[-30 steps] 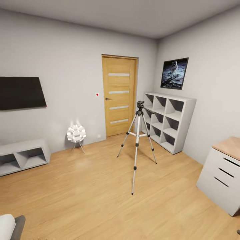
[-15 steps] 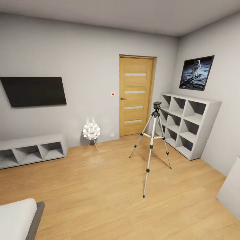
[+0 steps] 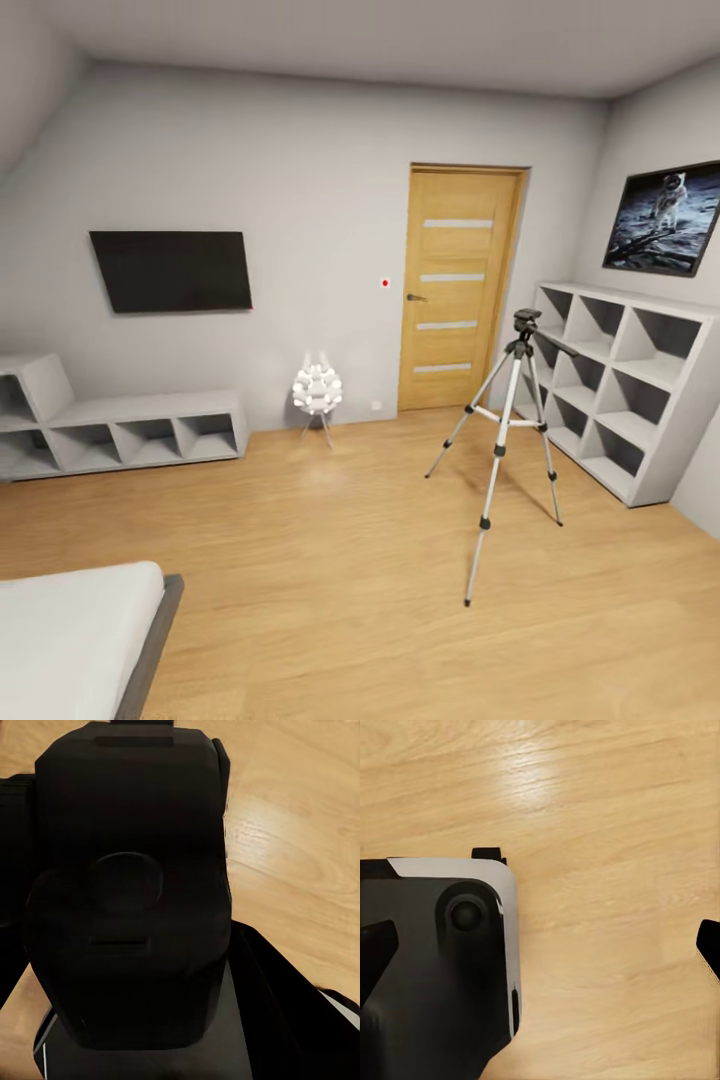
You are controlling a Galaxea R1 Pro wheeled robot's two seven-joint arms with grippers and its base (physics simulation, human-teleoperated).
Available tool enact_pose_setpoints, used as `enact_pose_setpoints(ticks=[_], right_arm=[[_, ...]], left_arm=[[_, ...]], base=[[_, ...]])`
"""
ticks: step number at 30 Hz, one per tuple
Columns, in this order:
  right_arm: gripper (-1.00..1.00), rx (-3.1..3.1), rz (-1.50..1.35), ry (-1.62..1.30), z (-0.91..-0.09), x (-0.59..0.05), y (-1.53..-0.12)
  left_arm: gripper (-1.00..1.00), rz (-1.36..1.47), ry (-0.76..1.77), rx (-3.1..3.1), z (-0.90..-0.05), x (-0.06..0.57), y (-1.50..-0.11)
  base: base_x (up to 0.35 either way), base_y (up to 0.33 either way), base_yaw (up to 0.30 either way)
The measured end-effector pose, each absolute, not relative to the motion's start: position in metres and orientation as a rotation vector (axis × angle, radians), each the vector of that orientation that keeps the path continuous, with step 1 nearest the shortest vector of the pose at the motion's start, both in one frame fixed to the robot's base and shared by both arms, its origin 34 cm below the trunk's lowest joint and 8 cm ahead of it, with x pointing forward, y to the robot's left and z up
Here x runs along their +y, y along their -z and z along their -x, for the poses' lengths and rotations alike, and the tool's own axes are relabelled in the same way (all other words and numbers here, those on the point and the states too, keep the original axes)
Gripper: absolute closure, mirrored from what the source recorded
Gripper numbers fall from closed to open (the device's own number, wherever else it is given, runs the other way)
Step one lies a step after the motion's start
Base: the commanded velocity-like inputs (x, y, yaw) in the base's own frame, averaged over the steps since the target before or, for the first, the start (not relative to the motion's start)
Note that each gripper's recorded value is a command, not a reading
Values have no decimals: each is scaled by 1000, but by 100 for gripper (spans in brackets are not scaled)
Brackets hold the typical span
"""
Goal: Attach the digital camera to the camera tripod in the bedroom.
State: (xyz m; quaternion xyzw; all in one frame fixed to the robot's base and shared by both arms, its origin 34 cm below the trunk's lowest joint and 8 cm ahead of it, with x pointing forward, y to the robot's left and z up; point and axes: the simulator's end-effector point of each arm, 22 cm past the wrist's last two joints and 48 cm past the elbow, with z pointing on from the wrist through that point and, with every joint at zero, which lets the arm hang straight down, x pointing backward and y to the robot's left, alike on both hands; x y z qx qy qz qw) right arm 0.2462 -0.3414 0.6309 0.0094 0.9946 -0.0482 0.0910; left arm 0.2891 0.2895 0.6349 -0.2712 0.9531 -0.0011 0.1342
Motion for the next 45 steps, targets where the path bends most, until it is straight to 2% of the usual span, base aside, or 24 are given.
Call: enact_pose_setpoints(ticks=[11,17,45], right_arm=[[-100,2956,-30,143,-246,-342,-631],[-100,2956,-29,144,-246,-343,-631],[-100,2954,-27,152,-246,-346,-632]], left_arm=[[100,786,6,2764,-289,288,-635],[100,785,7,2764,-289,288,-635],[100,772,14,2779,-287,286,-634]], base=[[26,0,300],[210,0,291],[326,0,12]])
